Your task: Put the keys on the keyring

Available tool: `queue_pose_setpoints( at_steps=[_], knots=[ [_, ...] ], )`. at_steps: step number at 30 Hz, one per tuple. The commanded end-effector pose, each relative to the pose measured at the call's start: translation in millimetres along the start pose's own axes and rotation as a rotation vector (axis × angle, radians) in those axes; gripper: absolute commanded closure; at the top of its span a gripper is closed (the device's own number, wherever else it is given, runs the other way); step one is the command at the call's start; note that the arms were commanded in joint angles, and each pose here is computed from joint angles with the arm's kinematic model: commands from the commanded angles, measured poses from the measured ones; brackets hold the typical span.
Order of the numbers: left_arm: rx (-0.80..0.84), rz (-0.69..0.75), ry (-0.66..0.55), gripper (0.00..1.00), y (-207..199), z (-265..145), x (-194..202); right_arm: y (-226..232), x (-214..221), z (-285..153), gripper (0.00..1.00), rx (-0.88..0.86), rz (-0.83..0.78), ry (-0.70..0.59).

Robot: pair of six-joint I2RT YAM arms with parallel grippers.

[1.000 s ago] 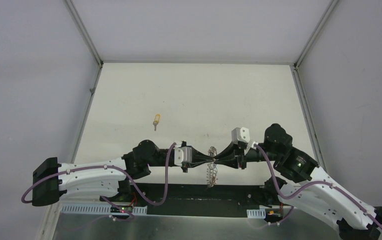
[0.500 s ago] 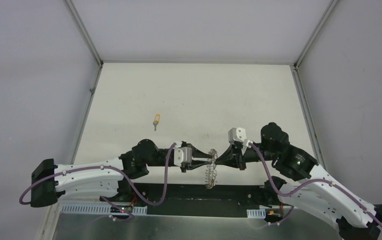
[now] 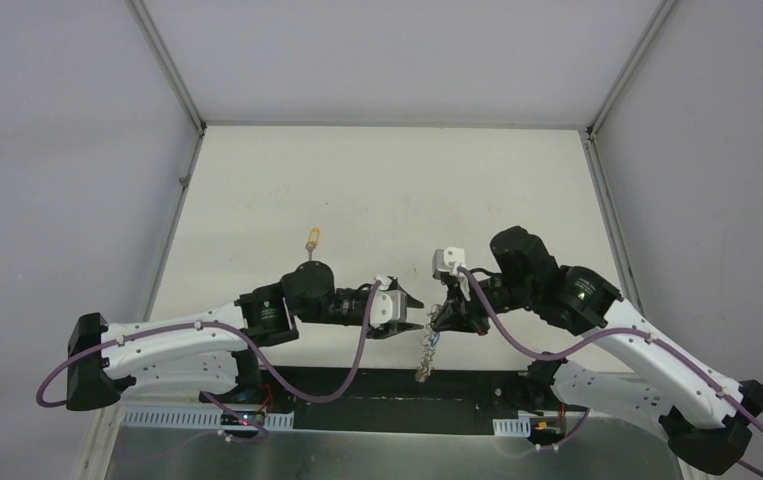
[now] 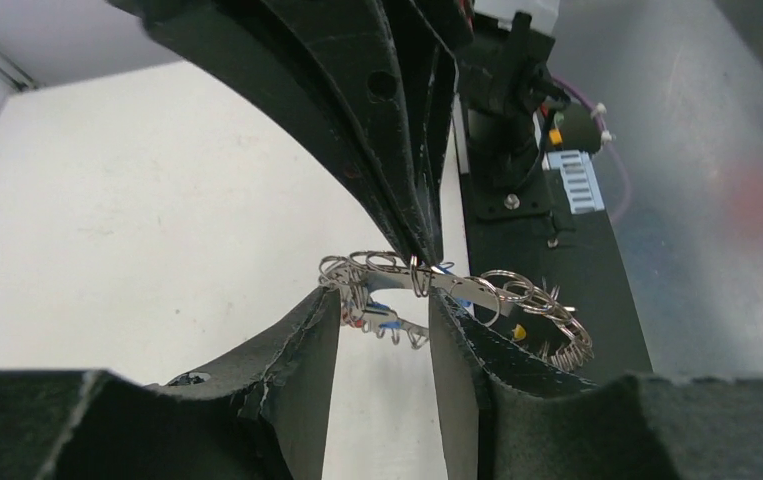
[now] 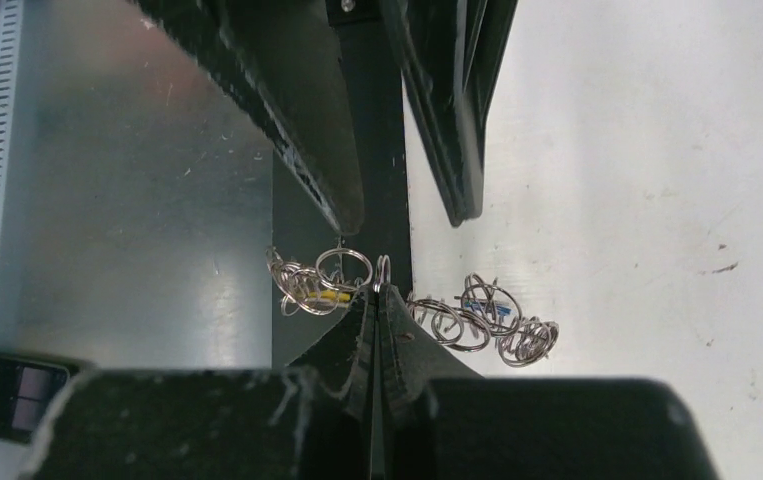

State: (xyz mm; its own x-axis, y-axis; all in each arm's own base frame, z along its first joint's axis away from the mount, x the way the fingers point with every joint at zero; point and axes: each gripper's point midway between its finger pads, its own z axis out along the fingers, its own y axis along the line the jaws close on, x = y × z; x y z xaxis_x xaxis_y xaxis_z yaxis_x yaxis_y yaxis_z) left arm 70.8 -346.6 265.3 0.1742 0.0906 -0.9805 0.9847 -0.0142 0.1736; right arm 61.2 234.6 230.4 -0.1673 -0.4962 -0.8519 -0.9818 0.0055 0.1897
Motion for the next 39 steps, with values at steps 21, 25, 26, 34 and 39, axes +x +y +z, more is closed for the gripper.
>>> queue_pose_setpoints(
  at_steps=[21, 25, 26, 34, 39],
  knots=[
    [0.181, -0.057, 0.08, 0.81, -21, 35, 12, -2, -7, 0, 1.0, 0.003, 0.026, 0.028],
    [0.189, -0.061, 0.078, 0.96, -22, 36, 12, -3, -7, -1, 1.0, 0.007, 0.025, 0.028],
    [0.188, -0.063, 0.078, 1.0, -22, 37, 12, -3, -7, 0, 1.0, 0.006, 0.025, 0.027],
    [0.148, -0.08, 0.05, 1.0, -18, 35, 9, -12, -6, -1, 0.9, 0.06, 0.023, 0.031],
    [0.075, -0.096, 0.0, 1.0, -8, 32, 5, -26, -10, -8, 0.5, 0.169, 0.012, -0.005]
  ],
)
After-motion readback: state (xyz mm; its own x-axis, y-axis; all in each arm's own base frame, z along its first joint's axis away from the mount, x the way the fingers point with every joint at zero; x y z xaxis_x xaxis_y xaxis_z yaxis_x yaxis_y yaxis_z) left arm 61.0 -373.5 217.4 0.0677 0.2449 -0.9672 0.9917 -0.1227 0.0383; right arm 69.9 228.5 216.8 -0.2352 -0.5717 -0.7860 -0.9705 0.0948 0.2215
